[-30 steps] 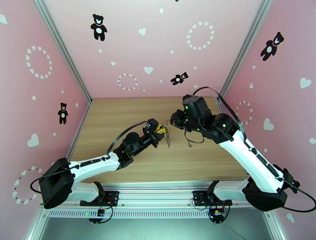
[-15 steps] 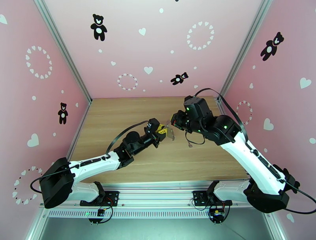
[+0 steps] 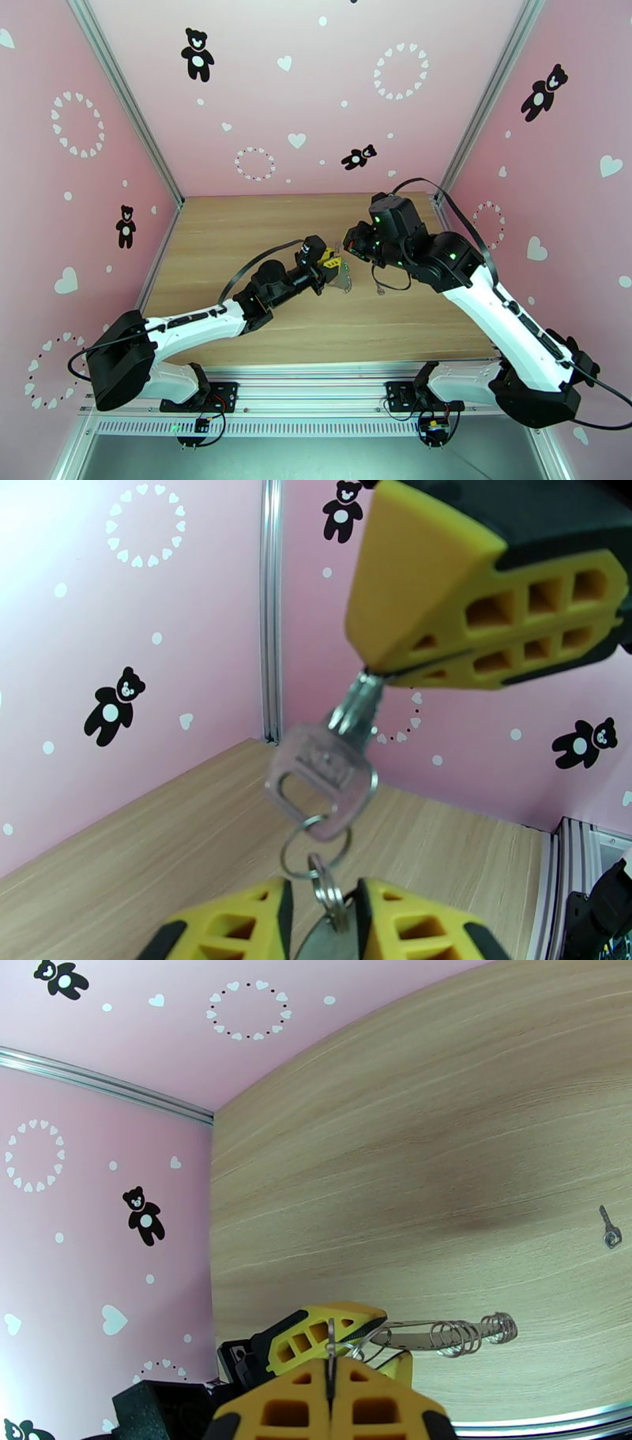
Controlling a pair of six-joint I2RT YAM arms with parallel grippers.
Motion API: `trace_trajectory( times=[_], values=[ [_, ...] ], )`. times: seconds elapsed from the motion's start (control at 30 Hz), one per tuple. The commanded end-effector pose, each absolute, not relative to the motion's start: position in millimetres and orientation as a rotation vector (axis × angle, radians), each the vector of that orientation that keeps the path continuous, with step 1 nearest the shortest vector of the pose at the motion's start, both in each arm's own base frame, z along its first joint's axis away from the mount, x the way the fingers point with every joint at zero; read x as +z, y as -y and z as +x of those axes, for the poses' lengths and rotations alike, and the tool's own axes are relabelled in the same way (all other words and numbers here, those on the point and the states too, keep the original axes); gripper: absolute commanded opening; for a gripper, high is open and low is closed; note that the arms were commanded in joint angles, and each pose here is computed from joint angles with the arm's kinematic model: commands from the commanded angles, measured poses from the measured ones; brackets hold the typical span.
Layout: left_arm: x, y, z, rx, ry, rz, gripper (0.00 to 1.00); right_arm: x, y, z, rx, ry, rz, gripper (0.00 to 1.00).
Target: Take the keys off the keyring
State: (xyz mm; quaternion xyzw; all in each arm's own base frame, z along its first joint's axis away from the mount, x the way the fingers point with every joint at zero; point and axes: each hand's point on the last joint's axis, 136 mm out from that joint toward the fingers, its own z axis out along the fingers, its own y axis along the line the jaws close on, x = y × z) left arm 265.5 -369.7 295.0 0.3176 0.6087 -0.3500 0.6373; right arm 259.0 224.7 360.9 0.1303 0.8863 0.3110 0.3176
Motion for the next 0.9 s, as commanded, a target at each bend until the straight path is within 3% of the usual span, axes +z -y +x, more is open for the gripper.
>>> trace_trajectory(
  times=[0.0, 0.3, 0.47, 0.63, 0.87],
  values=[
    [309.4, 373.0, 265.3, -0.798, -1.348, 0.713, 0.26, 373.8, -223.0, 257.5, 0.864, -2.277, 0.356, 0.00],
    [305.2, 366.2, 266.9, -0.781, -1.369, 0.686, 0.20, 376.4, -216.1, 256.9, 0.855, -2.251, 0.379, 0.00],
    [310.9, 368.8, 266.0, -0.795, -1.356, 0.691, 0.06, 375.4, -216.0, 256.3, 0.860, -2.254, 0.385, 0.00],
    [310.3, 370.0, 264.3, -0.806, -1.368, 0.704, 0.00, 376.8, -213.1, 256.0, 0.853, -2.242, 0.387, 0.00],
    [314.2, 364.0, 264.2, -0.798, -1.469, 0.704, 0.00, 380.0, -223.5, 256.9, 0.909, -2.228, 0.344, 0.00]
  ],
)
